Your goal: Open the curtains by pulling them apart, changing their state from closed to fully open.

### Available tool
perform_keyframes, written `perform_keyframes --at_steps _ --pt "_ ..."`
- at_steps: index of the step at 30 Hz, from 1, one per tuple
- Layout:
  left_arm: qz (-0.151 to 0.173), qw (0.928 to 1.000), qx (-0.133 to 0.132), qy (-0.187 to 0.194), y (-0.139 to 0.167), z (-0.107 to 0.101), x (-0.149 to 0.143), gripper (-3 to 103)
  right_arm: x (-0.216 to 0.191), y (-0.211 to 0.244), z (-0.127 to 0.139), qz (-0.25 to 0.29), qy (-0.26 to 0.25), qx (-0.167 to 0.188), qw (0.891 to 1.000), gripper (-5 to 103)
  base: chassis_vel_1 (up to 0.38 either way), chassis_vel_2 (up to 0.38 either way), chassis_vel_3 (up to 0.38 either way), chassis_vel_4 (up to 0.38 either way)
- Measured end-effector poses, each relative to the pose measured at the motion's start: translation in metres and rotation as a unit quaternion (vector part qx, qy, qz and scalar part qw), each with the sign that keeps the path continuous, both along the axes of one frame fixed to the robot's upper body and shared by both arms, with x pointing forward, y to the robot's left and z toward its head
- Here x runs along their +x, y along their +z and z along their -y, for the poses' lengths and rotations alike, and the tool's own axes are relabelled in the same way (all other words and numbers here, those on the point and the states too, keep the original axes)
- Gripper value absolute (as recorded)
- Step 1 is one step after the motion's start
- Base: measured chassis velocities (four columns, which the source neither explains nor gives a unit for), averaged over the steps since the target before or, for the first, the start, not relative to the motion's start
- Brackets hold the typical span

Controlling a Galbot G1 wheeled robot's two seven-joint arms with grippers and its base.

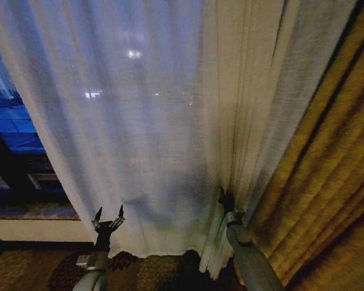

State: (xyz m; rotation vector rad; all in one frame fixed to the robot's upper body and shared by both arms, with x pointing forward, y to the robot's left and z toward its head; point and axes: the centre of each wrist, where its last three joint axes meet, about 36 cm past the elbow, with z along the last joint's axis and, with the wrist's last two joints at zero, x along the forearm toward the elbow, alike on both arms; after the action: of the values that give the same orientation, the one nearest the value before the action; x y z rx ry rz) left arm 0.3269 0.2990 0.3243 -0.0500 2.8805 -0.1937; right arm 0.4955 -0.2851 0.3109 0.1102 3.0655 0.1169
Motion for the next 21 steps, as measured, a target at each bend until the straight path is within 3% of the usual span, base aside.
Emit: perform_keyframes --at_steps 8,21 --pt "0.000 1.0000 0.000 0.000 0.0000 0.0001 0.0000 100 0.0006 0.0003 -0.0025 0.010 0.003 -0.012 1.000 0 -0.242 -0.247 0.266 0.235" --pt "0.000 1.0000 0.000 0.000 0.0001 -0.0004 0.0000 100 -0.0017 -0.0016 -0.0004 0.007 0.001 -0.021 1.000 0 0.011 -0.003 -0.003 -0.007"
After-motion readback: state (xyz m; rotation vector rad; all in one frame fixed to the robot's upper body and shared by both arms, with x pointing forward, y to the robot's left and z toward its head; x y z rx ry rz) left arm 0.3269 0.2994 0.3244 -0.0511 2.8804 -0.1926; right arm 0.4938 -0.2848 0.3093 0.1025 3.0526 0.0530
